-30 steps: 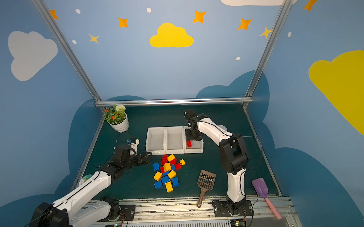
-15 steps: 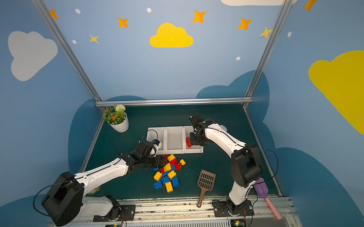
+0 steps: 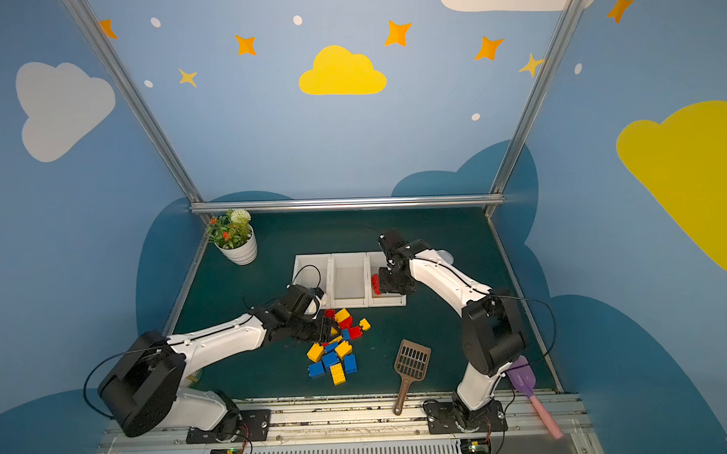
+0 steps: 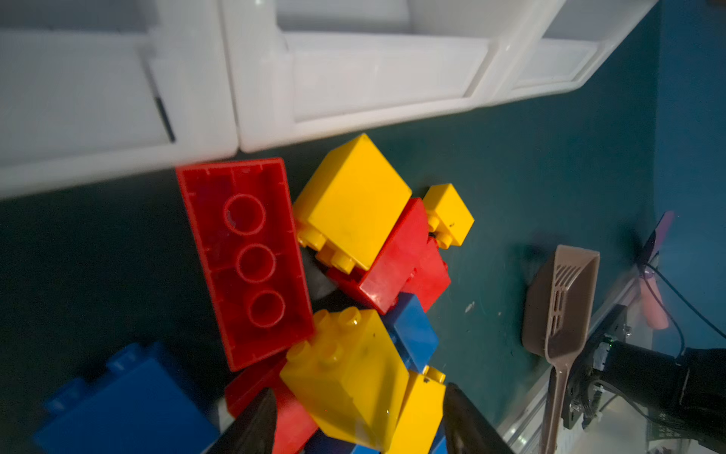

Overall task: Sort the legos into containers by color
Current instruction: 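Reach the left gripper into the pile and grasp a yellow brick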

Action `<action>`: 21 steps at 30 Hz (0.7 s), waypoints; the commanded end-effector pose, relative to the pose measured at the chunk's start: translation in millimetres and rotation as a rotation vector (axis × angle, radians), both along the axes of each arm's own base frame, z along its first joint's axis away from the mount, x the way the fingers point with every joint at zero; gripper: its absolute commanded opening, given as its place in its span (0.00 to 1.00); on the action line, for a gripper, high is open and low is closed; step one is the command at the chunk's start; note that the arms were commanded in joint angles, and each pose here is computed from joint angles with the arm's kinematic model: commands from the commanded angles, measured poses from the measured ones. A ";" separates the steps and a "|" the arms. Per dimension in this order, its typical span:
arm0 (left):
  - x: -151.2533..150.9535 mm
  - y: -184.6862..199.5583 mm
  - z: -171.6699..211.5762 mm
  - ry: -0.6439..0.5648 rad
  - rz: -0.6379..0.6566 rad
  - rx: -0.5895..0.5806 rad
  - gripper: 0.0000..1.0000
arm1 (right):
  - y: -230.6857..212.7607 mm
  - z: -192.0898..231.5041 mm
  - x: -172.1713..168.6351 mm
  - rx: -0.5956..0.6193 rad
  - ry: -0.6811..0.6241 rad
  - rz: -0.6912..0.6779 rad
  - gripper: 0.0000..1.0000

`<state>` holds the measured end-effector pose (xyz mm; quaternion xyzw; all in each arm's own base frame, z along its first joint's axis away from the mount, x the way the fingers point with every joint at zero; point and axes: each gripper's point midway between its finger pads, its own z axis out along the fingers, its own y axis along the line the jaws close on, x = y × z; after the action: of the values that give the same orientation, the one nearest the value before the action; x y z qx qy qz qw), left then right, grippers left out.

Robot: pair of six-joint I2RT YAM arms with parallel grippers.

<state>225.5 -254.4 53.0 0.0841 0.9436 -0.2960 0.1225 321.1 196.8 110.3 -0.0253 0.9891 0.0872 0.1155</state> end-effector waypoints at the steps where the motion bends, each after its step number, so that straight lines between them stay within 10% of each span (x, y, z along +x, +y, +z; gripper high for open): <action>1: -2.9 -6.9 -0.7 0.032 -0.003 -0.036 0.66 | -0.6 1.2 -2.4 0.015 0.000 -0.009 0.51; 21: -7.7 -4.8 -24.3 0.120 0.032 -0.003 0.66 | -3.4 -6.3 -9.3 0.013 0.020 -0.023 0.50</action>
<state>227.0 -267.5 49.1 0.0602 0.9368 -0.3280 0.1054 315.0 195.0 99.4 -0.0190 0.9906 0.0869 0.1038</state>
